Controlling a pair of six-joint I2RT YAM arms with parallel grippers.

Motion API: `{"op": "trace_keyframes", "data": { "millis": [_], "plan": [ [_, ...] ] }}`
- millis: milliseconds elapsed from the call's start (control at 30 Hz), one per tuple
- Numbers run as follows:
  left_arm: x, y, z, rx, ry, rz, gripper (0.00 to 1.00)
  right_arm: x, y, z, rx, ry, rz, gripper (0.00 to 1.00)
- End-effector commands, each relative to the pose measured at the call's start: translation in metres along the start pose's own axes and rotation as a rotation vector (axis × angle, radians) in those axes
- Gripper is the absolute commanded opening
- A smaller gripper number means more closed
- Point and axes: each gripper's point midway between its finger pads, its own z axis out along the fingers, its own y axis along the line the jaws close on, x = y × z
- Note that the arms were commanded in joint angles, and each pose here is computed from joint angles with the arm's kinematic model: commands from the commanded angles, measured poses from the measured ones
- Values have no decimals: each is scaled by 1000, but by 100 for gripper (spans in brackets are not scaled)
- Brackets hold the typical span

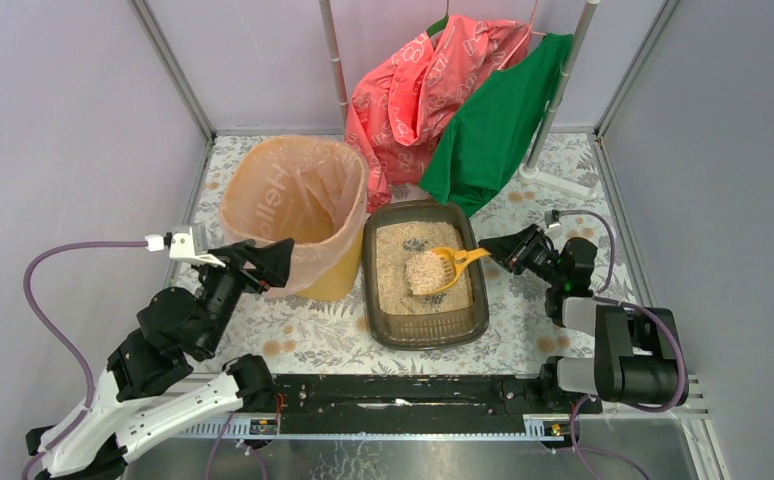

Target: Clean the litter box

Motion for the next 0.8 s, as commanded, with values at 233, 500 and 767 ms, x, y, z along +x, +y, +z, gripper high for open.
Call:
{"op": "trace_keyframes", "data": {
  "millis": [233,500,767],
  "plan": [
    [-20,-17,1,45,-36,-55,99,-5,19,-11,-139,-27,11,0],
    [-24,-20,1,51,-36,-70,99,7,21,-4,-187,10,21,0],
    [-25,-23,2,56,-34,-74,99,4,15,-4,-196,-17,52,0]
  ]
}}
